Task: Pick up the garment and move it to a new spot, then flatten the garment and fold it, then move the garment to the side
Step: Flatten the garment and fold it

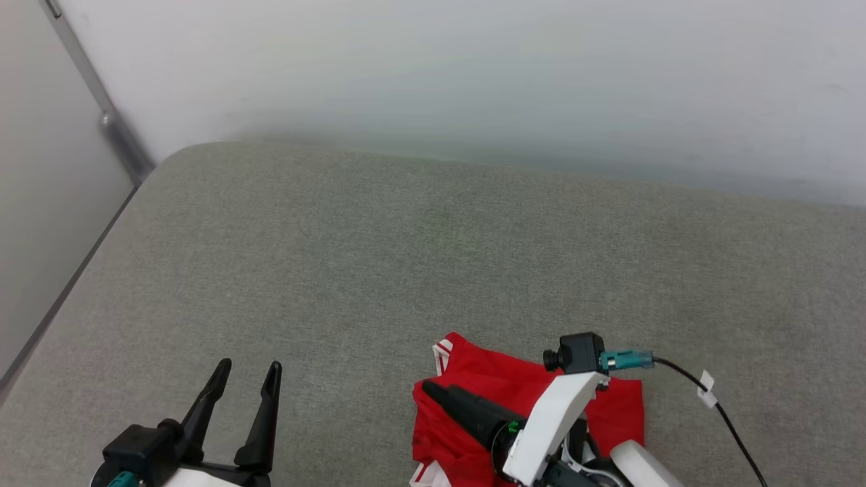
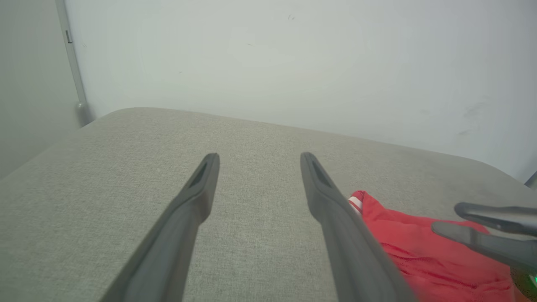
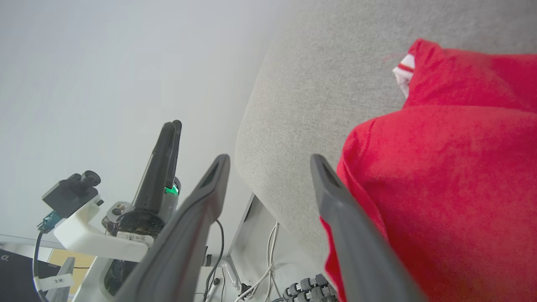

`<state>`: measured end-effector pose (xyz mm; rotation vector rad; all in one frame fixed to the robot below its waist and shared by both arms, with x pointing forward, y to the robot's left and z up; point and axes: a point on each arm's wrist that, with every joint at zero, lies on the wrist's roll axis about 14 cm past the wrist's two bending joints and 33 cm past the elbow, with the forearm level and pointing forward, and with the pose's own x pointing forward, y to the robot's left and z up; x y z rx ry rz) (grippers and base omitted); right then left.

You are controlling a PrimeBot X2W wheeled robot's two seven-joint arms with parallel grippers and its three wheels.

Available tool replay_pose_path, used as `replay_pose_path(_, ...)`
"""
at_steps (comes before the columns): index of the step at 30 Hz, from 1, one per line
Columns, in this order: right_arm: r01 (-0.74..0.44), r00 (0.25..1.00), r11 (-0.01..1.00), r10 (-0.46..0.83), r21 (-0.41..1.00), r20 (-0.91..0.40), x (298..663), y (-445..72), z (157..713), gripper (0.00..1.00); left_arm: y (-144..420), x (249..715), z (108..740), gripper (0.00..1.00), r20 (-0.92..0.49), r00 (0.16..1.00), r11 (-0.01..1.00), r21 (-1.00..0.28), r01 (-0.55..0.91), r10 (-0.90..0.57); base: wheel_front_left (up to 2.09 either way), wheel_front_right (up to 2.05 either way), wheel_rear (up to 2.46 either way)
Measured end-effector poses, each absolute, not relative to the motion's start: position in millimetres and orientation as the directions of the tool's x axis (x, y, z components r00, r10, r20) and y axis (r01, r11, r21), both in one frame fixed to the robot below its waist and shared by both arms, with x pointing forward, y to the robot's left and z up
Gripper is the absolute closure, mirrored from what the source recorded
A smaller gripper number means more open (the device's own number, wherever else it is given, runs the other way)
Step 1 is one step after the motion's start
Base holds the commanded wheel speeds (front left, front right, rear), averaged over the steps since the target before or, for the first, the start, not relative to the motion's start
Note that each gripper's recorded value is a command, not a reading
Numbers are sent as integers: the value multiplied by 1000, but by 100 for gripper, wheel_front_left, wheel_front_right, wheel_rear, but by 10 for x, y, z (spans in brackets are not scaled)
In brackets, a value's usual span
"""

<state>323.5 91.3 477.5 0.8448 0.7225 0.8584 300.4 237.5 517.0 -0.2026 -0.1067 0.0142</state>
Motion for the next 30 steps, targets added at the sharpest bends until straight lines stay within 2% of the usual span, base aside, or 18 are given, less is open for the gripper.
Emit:
replay_pose_path(5, -418, 541, 443, 823, 793, -174, 3493, 755, 4975, 0, 2288, 3056, 5196, 0, 114, 993, 980, -199, 31, -8, 0, 0, 0)
replay_pose_path(10, -493, 669, 598, 725, 632, -163, 3876, 345, 5234, 0, 2203, 3110, 5237, 0, 129, 991, 978, -200, 63, -37, 0, 0, 0)
replay_pose_path(13, -470, 750, 658, 649, 588, -128, 4063, 6, 5429, 0, 2184, 3144, 5254, 0, 135, 990, 977, -200, 71, -45, 0, 0, 0)
replay_pose_path(15, -484, 799, 747, 590, 456, -116, 4161, -229, 5557, 0, 2171, 3170, 5265, 0, 139, 989, 976, -204, 75, -47, 0, 0, 0)
replay_pose_path(18, -454, 874, 867, 478, 206, -87, 4276, -685, 5720, 0, 2133, 3203, 5278, 0, 144, 988, 974, -208, 85, -56, 0, 0, 0)
replay_pose_path(21, -387, 919, 920, 390, 68, -49, 4282, -1047, 5783, 0, 2095, 3240, 5300, 0, 152, 987, 972, -216, 93, -61, 0, 0, 0)
replay_pose_path(26, -302, 953, 952, 303, -50, 15, 4164, -1430, 5808, 0, 2048, 3274, 5344, 0, 167, 984, 970, -218, 104, -68, 0, 0, 0)
replay_pose_path(30, -244, 967, 969, 246, -37, 64, 4025, -1643, 5774, 0, 2050, 3290, 5405, 0, 187, 980, 970, -219, 100, -59, 0, 0, 0)
